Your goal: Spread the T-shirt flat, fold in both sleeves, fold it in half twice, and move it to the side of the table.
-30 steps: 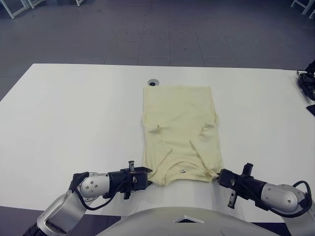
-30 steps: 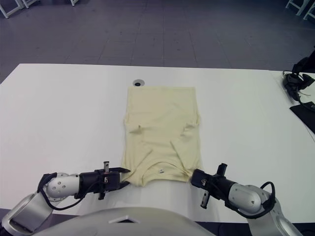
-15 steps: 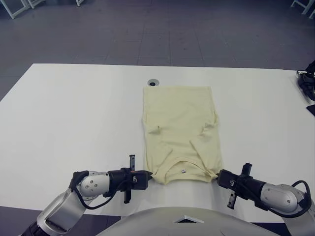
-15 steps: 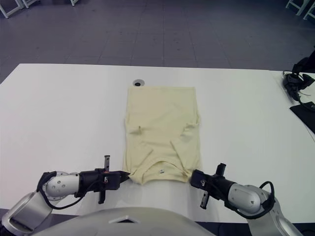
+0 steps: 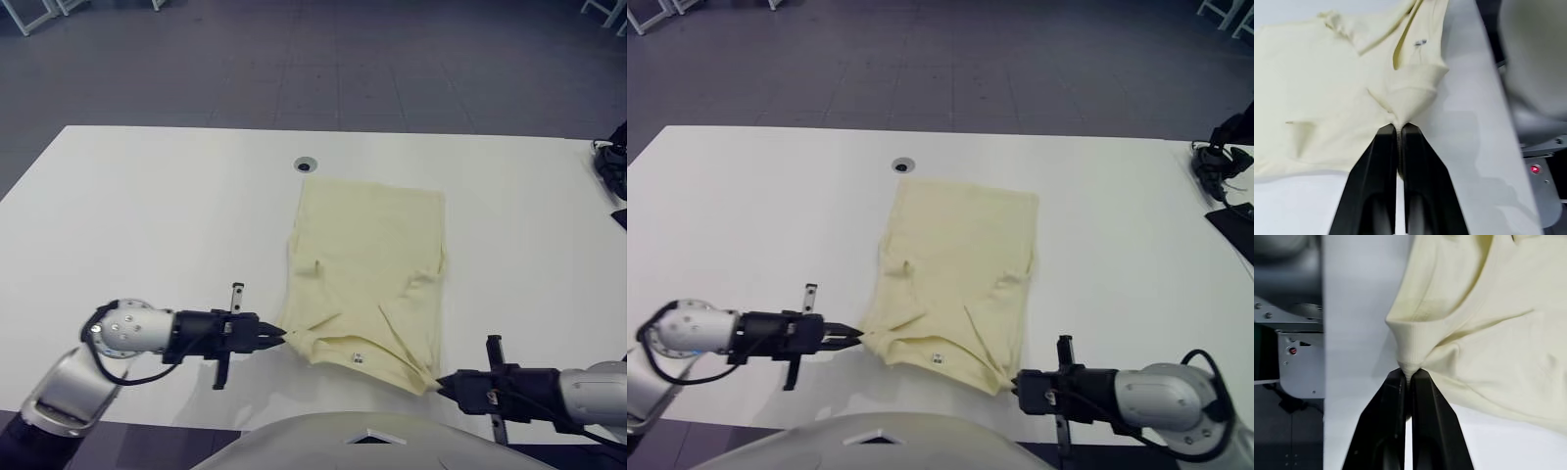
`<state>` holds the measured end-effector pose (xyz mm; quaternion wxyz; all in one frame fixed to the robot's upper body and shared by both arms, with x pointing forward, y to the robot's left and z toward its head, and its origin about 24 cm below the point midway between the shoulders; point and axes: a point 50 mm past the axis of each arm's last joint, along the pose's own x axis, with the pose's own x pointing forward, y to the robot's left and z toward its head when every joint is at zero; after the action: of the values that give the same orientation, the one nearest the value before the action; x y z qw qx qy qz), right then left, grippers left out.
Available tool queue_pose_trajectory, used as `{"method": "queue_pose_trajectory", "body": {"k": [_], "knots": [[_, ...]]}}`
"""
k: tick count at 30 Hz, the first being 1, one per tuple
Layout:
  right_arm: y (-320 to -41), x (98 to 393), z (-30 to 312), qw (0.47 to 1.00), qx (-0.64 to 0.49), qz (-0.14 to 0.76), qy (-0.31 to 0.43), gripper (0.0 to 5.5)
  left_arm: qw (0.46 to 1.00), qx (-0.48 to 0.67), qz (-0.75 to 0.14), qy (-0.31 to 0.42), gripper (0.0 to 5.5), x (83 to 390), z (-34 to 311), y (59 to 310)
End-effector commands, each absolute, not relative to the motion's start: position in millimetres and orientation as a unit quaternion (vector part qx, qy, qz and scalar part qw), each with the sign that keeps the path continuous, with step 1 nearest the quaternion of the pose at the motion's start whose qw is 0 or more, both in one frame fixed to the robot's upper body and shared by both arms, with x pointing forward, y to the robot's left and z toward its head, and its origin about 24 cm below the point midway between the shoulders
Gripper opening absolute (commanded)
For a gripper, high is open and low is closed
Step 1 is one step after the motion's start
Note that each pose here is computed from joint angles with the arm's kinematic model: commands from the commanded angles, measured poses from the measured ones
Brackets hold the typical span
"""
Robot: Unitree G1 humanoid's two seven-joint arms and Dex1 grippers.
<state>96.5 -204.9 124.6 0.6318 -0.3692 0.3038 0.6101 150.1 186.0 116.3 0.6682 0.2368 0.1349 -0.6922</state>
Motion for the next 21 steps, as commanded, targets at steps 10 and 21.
{"method": "queue_pose_trajectory", "body": {"k": [10, 21], "knots": [[-208.9, 107.9, 177.9, 0.574, -0.412, 0.648, 0.284, 0.0, 0.635, 0.178, -0.738, 0.145, 0.01, 120.1, 163.0, 205.5], [-218.1, 160.3, 205.9, 0.633, -0.429, 0.596, 0.245, 0.0, 0.764, 0.115, -0.624, 0.114, 0.01, 187.2, 160.3, 206.5]]}}
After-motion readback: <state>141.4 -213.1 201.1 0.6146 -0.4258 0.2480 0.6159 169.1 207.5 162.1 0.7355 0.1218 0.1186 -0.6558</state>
